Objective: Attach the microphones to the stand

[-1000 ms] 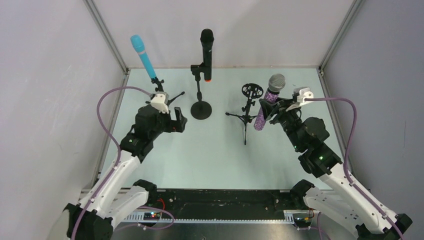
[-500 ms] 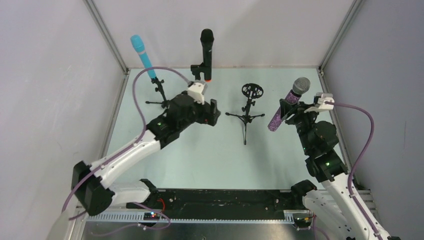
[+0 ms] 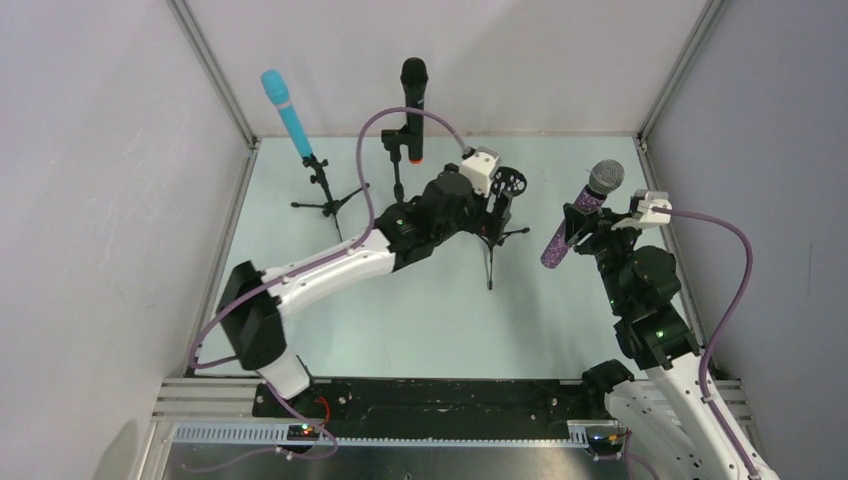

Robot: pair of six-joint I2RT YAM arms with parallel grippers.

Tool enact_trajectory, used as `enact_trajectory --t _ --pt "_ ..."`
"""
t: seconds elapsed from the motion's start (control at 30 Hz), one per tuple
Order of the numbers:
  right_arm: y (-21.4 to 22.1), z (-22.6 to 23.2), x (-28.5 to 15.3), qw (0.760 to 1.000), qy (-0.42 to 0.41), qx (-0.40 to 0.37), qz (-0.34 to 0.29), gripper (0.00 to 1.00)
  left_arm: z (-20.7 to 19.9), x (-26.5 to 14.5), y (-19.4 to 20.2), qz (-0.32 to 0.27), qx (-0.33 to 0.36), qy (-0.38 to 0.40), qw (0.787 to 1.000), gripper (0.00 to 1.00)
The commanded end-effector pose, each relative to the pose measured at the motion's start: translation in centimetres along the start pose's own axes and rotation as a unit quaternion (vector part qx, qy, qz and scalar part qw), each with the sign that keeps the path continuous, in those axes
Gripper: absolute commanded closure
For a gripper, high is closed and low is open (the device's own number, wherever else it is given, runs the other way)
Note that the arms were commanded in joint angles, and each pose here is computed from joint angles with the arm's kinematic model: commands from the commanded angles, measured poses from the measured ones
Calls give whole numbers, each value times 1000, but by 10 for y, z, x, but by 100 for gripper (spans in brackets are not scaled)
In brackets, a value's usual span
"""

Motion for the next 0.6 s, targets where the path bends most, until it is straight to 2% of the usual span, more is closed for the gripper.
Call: enact_trajectory --t 0.0,0.3,0.57 --pt "-19 -6 -4 999 12 -2 -35 100 -19 23 -11 -19 7 7 1000 4" --pt "-20 -6 -7 999 6 -9 -36 100 -22 73 6 -5 49 -21 999 5" --pt "-17 -3 -6 999 -3 -10 -31 100 -15 94 19 6 90 -39 995 11"
Point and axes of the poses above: each gripper's point midway between its finger pads, its own x axis out along the fingers, its own z axis along the line the jaws close on, y = z × x, the point moved 3 cm from there along -x, back along the fingers, and after that the axes turned 14 degrees about -x, right-handed, at the moved point
